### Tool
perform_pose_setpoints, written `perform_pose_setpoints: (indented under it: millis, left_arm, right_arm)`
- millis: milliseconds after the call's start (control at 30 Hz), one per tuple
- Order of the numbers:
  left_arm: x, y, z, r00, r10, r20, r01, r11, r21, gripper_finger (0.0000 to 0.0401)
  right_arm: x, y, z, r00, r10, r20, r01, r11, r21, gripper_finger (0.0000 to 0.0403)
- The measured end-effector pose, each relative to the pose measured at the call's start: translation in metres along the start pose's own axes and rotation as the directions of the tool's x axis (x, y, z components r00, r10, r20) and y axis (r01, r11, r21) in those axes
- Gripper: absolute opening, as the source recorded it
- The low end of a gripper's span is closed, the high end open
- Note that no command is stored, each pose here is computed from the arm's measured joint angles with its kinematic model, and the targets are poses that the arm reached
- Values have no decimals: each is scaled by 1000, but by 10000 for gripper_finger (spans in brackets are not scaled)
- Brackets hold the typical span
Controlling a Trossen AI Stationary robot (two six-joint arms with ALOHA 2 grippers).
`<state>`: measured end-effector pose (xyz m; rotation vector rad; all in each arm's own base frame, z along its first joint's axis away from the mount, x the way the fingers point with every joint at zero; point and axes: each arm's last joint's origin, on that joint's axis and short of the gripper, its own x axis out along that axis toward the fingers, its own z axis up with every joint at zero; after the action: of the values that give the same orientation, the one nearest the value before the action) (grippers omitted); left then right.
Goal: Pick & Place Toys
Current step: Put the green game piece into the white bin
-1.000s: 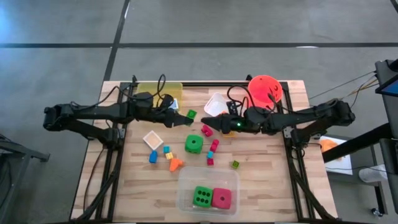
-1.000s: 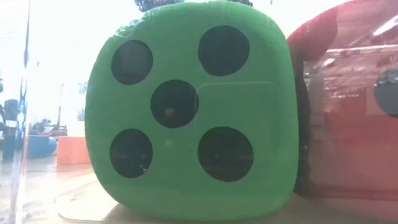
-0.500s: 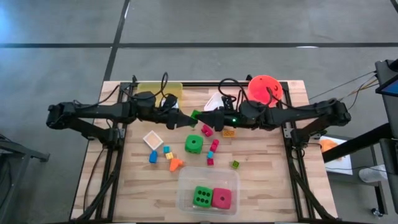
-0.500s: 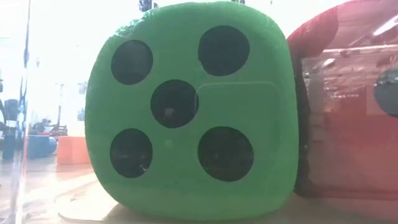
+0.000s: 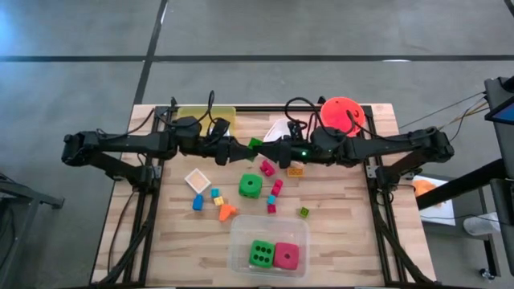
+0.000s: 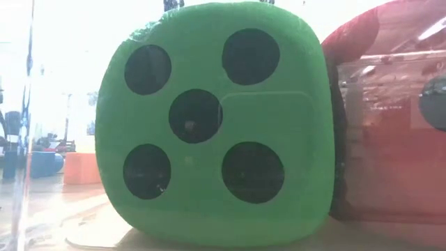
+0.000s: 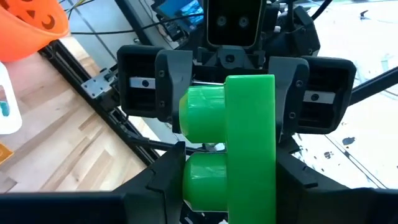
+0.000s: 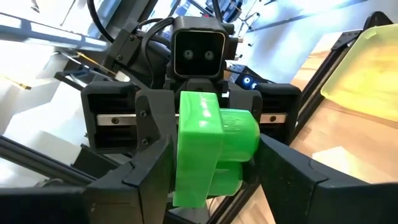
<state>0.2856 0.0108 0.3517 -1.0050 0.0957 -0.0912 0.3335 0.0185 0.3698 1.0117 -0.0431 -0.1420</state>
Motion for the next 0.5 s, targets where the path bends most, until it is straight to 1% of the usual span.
perform_pose_setpoints:
  millis: [300, 367, 500]
  left_arm:
    - [1, -1, -1, 1000, -20, -18, 20, 1000, 5, 156]
    - [1, -1, -1, 1000, -23, -22, 23, 1000, 5, 182]
    - [1, -1, -1, 999, -27, -24, 27, 1000, 7, 253]
  right_arm:
    - [1, 0, -1, 1000, 11, -11, -11, 1000, -28, 203]
    - [1, 0, -1, 1000, 12, -11, -12, 999, -29, 203]
    - [1, 0, -1, 1000, 18, -19, -19, 999, -43, 202]
